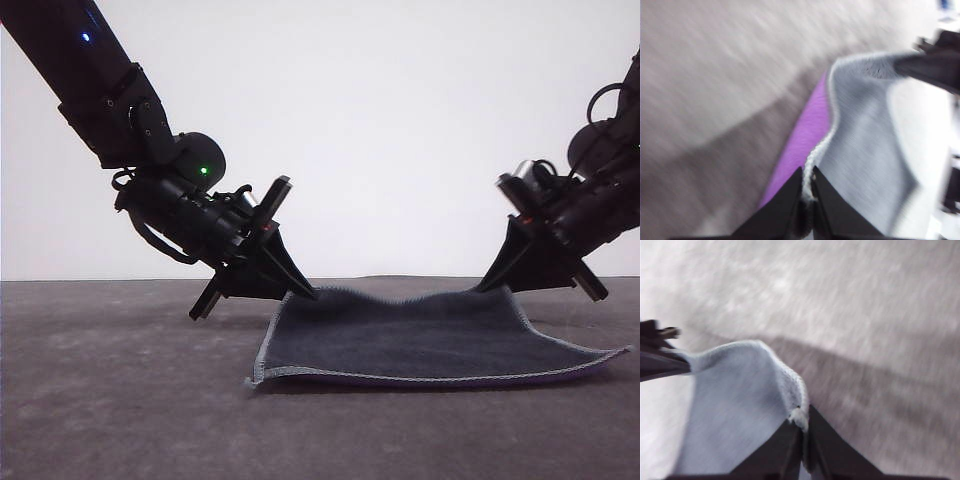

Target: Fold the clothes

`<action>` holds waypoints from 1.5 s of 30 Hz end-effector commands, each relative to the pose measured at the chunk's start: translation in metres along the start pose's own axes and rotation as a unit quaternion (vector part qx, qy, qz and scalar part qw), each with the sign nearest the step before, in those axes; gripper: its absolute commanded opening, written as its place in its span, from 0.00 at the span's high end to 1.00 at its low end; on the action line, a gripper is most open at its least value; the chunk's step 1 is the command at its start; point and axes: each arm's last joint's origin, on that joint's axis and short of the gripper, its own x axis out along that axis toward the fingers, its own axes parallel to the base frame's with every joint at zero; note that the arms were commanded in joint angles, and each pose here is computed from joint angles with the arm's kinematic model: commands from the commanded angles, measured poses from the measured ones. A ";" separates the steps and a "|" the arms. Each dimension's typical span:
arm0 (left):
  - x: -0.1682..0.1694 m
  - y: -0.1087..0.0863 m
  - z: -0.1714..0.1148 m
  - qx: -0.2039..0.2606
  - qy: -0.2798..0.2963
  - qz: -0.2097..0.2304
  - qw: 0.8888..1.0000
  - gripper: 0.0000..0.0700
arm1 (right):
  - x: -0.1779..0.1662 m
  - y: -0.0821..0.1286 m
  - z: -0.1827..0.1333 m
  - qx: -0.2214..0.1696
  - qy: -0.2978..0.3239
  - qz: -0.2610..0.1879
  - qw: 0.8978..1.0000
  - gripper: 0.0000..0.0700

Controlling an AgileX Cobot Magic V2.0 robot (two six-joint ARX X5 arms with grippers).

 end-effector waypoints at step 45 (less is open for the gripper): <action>0.004 -0.010 -0.056 -0.066 0.216 -0.103 0.969 0.74 | -0.035 0.004 -0.046 0.093 0.180 0.096 0.975 0.86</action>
